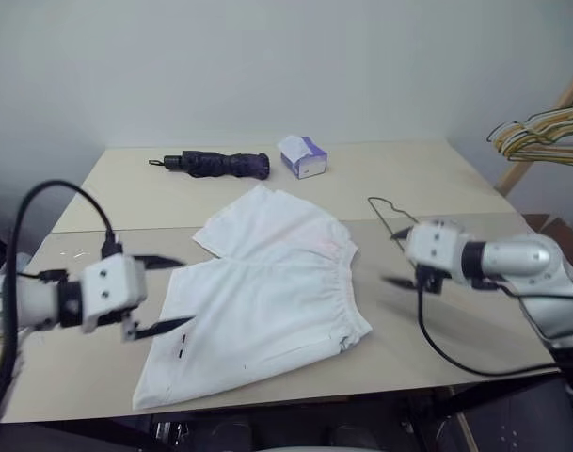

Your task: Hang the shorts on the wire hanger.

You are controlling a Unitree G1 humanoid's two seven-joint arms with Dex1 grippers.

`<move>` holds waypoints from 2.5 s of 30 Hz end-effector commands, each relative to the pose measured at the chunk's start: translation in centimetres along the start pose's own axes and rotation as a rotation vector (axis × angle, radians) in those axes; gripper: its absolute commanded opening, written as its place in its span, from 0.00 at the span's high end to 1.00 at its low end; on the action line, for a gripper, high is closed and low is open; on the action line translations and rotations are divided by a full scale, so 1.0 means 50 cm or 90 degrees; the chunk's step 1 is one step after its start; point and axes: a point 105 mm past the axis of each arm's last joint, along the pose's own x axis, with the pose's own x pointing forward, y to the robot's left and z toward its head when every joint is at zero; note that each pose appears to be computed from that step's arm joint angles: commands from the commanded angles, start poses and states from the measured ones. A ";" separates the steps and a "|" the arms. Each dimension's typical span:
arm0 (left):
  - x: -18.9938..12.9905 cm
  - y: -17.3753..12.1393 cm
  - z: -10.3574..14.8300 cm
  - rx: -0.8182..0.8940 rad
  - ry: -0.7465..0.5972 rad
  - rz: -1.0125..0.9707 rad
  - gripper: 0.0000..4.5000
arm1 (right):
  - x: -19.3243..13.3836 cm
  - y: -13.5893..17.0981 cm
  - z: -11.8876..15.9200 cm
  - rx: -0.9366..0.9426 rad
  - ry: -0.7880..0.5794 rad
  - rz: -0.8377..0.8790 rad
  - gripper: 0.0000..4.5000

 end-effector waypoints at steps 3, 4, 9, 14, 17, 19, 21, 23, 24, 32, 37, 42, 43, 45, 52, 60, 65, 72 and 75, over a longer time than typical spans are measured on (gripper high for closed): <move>0.045 0.020 0.027 0.007 -0.031 0.026 0.01 | 0.005 -0.090 -0.037 0.238 0.041 -0.112 0.00; 0.052 0.024 0.029 0.009 -0.033 0.027 0.01 | 0.011 -0.098 -0.042 0.261 0.049 -0.115 0.00; 0.086 0.064 0.053 0.013 -0.057 0.054 0.01 | 0.035 -0.130 -0.060 0.276 0.086 -0.116 0.00; 0.110 0.097 0.076 -0.014 -0.084 0.087 0.01 | 0.050 -0.135 -0.067 0.320 0.115 -0.062 0.00; 0.121 0.090 0.080 -0.020 -0.085 0.082 0.01 | 0.060 -0.126 -0.070 0.316 0.134 -0.020 0.00; 0.124 0.080 0.081 -0.028 -0.088 0.072 0.01 | 0.067 -0.124 -0.075 0.330 0.155 -0.006 0.00; 0.124 0.070 0.078 -0.030 -0.088 0.067 0.01 | 0.076 -0.122 -0.081 0.338 0.170 0.003 0.00; 0.124 0.066 0.073 -0.032 -0.081 0.072 0.01 | 0.083 -0.117 -0.083 0.329 0.181 0.020 0.00; 0.123 0.065 0.070 -0.037 -0.079 0.078 0.01 | 0.090 -0.110 -0.084 0.324 0.190 0.032 0.00; 0.117 0.054 0.066 -0.042 -0.071 0.093 0.01 | 0.126 -0.079 -0.100 0.303 0.220 0.064 0.00; 0.111 0.057 0.069 -0.040 -0.071 0.103 0.01 | 0.130 -0.084 -0.117 0.328 0.242 0.023 0.00; 0.110 0.059 0.062 -0.029 -0.063 0.107 0.01 | 0.126 -0.093 -0.123 0.334 0.248 -0.003 0.00; 0.111 0.059 0.062 -0.034 -0.065 0.107 0.01 | 0.124 -0.092 -0.124 0.340 0.247 0.002 0.00; 0.111 0.059 0.064 -0.031 -0.069 0.104 0.01 | 0.121 -0.089 -0.123 0.357 0.244 0.014 0.00; 0.114 0.062 0.064 -0.023 -0.068 0.105 0.00 | 0.118 -0.063 -0.144 0.373 0.281 0.054 0.29; 0.118 0.069 0.065 -0.010 -0.068 0.111 0.00 | 0.123 -0.060 -0.159 0.360 0.300 0.032 0.92; 0.124 0.068 0.065 -0.009 -0.070 0.112 0.00 | 0.121 -0.069 -0.155 0.358 0.292 0.020 1.00; 0.134 0.073 0.066 -0.043 -0.095 0.130 0.00 | 0.122 -0.120 -0.109 0.344 0.191 -0.044 1.00; 0.132 0.079 0.070 -0.123 -0.137 0.141 0.00 | 0.117 -0.151 -0.059 0.275 0.102 -0.073 1.00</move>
